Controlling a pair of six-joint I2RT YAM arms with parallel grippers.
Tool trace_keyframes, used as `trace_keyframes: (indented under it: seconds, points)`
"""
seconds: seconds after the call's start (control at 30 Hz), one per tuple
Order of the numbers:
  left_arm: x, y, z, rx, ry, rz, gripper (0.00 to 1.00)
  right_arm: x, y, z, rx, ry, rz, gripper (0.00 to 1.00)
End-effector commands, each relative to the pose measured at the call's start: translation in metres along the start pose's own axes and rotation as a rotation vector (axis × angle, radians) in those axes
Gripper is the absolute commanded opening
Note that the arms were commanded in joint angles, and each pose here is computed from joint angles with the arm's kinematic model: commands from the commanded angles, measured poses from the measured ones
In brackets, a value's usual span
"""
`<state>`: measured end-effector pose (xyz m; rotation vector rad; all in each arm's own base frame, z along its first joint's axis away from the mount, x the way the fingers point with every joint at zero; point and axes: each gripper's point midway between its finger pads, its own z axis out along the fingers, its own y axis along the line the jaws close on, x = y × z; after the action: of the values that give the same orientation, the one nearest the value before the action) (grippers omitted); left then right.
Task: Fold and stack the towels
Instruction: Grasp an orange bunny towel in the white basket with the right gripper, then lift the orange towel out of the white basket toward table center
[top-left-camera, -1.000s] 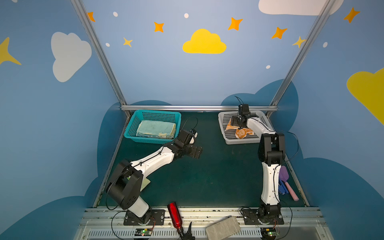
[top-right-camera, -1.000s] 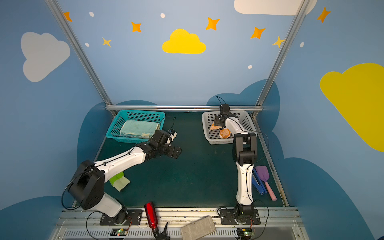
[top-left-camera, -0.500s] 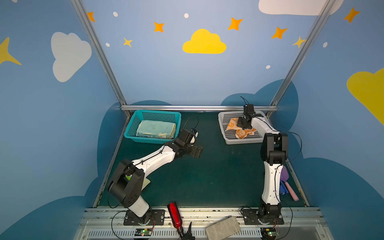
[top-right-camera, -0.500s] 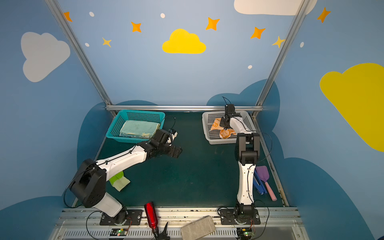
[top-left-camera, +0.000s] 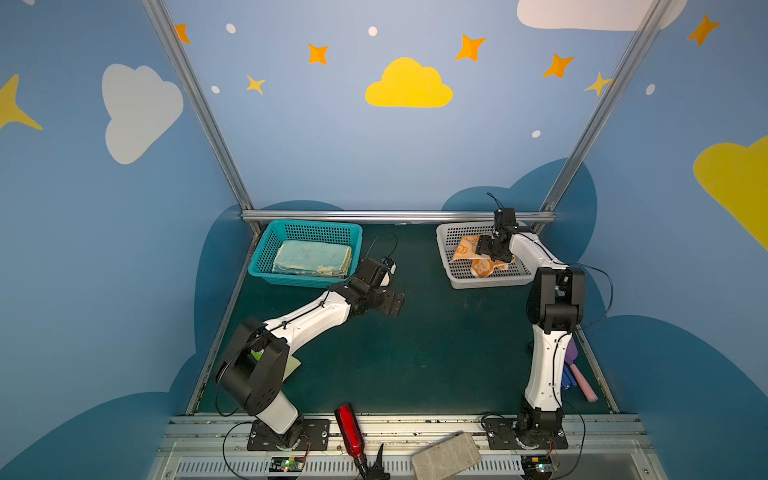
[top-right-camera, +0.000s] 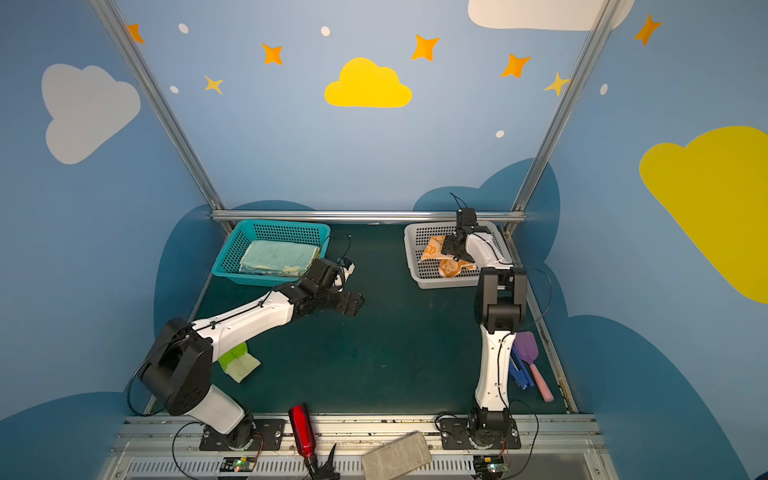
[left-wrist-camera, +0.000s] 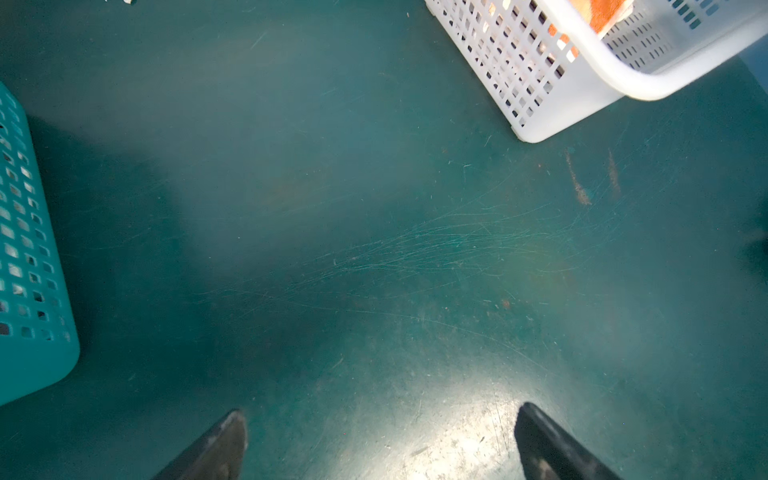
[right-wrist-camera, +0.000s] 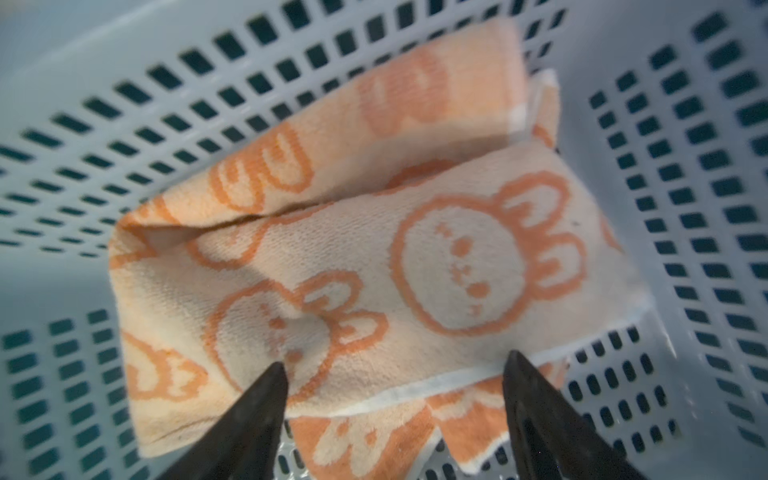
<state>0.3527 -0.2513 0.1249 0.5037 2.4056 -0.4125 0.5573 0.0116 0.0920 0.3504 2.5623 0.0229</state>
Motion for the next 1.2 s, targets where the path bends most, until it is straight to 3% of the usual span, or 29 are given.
trace_keyframes:
  seconds: [0.0, 0.17, 0.33, 0.63, 0.7, 0.73, 0.83, 0.87, 1.17]
  points:
    - [0.004, 0.001, -0.003, -0.011, 0.01, 0.008, 1.0, -0.021, -0.025, -0.027, -0.004, -0.062, 0.048, 0.83]
    - [0.003, 0.001, -0.003, -0.009, 0.013, 0.007, 1.0, -0.026, -0.039, -0.018, -0.074, -0.049, 0.11, 0.84]
    - [0.003, 0.002, -0.003, -0.021, 0.023, 0.006, 1.0, -0.026, -0.028, 0.001, -0.215, -0.005, 0.144, 0.84]
    - [0.006, 0.005, -0.004, -0.038, 0.043, 0.005, 1.0, -0.011, -0.009, 0.035, -0.31, 0.09, 0.222, 0.82]
    - [0.006, 0.005, -0.005, -0.04, 0.042, 0.008, 1.0, -0.009, -0.005, 0.037, -0.314, 0.095, 0.222, 0.73]
    - [0.006, 0.006, -0.004, -0.04, 0.042, 0.007, 1.0, -0.009, -0.002, 0.038, -0.324, 0.093, 0.221, 0.63]
    - [0.005, 0.005, -0.005, -0.037, 0.038, 0.009, 1.0, -0.011, 0.004, 0.032, -0.352, 0.07, 0.218, 0.05]
    - [0.005, 0.005, -0.005, -0.039, 0.04, 0.008, 1.0, -0.012, 0.005, 0.029, -0.354, 0.061, 0.218, 0.0]
    - [0.005, 0.013, -0.007, -0.074, -0.002, -0.015, 1.0, -0.02, 0.028, -0.039, -0.362, -0.09, 0.097, 0.0]
